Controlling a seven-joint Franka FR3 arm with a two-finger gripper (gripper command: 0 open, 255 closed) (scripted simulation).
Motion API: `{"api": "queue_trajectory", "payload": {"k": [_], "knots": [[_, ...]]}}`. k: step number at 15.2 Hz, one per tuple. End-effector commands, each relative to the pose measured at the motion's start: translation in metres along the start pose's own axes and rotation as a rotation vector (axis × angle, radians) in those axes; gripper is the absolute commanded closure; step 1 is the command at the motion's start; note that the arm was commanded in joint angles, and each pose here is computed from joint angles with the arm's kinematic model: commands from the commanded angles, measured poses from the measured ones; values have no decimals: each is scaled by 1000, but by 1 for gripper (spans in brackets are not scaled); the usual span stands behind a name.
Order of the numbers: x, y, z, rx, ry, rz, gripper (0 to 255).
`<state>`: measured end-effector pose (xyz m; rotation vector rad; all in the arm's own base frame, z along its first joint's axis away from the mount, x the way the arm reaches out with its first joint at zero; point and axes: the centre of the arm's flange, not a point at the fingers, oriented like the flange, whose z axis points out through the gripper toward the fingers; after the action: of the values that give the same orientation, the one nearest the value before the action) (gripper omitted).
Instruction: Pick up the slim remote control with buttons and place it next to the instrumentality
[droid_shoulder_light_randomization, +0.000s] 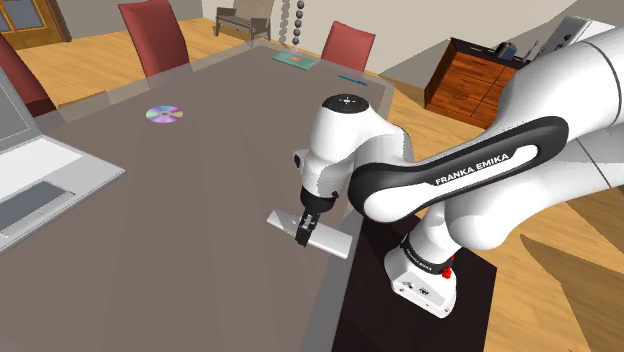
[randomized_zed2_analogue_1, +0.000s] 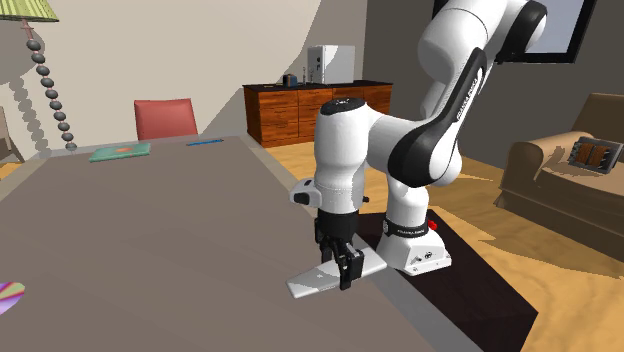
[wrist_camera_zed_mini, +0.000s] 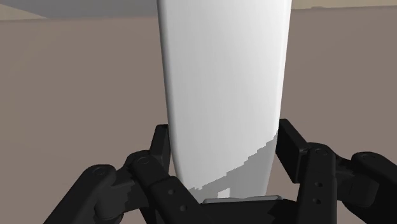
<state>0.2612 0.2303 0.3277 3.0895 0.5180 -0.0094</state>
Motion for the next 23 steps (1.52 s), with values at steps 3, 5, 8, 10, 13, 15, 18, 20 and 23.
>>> {"api": "queue_trajectory", "payload": {"k": [3,5,8,10,13,15,18,20,23], "knots": [[0,0,0,0,0,0,255],[0,0,0,0,0,0,255],[0,0,0,0,0,0,255],[0,0,-5,0,0,0,255],[0,0,-21,0,0,0,255],[0,0,-31,0,0,0,255],[0,0,-47,0,0,0,255],[0,0,-58,0,0,0,255],[-1,1,-74,0,0,0,255]]}}
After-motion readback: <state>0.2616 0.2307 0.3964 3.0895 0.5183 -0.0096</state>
